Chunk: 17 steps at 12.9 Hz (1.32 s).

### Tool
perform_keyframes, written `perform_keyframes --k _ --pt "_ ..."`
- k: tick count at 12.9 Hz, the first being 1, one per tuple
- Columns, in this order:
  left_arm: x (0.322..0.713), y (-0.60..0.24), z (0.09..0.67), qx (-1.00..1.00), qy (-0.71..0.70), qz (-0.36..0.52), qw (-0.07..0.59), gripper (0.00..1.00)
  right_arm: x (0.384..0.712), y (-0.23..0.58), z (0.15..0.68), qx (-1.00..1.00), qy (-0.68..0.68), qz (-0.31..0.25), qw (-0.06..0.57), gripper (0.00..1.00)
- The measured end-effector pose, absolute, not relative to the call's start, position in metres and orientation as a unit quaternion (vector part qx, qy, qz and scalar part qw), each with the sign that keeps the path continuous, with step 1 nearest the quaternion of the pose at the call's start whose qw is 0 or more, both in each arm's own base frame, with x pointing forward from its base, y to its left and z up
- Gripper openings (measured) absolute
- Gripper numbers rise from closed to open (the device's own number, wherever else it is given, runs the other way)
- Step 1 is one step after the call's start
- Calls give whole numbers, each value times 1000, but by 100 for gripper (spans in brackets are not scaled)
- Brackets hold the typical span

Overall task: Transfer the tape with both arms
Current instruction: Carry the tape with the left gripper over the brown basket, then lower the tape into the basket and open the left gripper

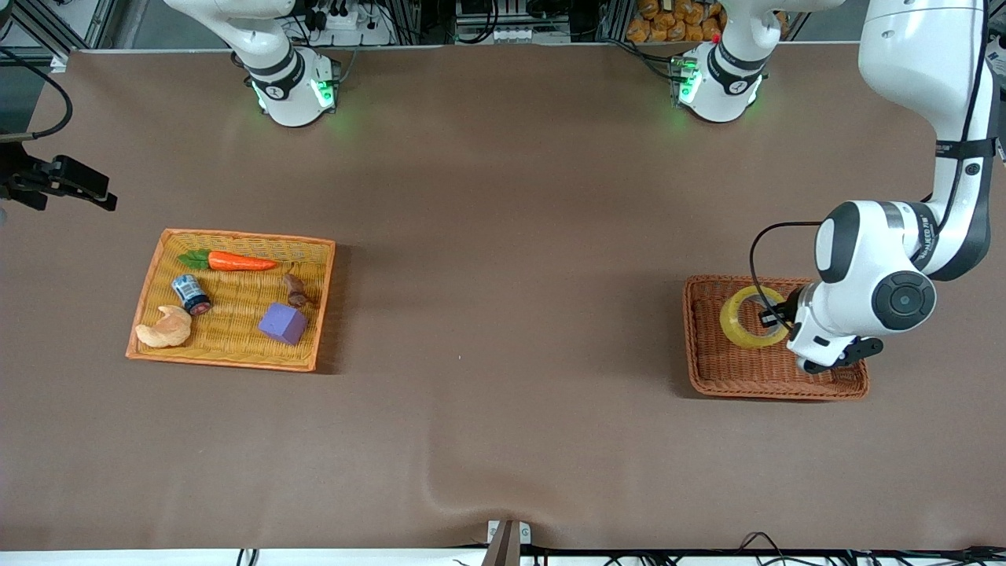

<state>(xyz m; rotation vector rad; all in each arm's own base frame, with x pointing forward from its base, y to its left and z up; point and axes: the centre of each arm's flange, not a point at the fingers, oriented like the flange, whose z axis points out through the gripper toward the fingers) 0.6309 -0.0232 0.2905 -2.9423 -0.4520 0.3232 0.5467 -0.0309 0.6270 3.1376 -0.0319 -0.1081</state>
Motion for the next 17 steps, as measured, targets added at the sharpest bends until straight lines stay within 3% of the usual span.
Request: perform_keyframes --k 12,17 --pt "624 14 225 -980 -158 100 66 23 548 -31 625 999 -10 -36 1 100" --pt "632 11 236 -982 -156 81 62 70 548 -31 625 999 -10 -35 1 100"
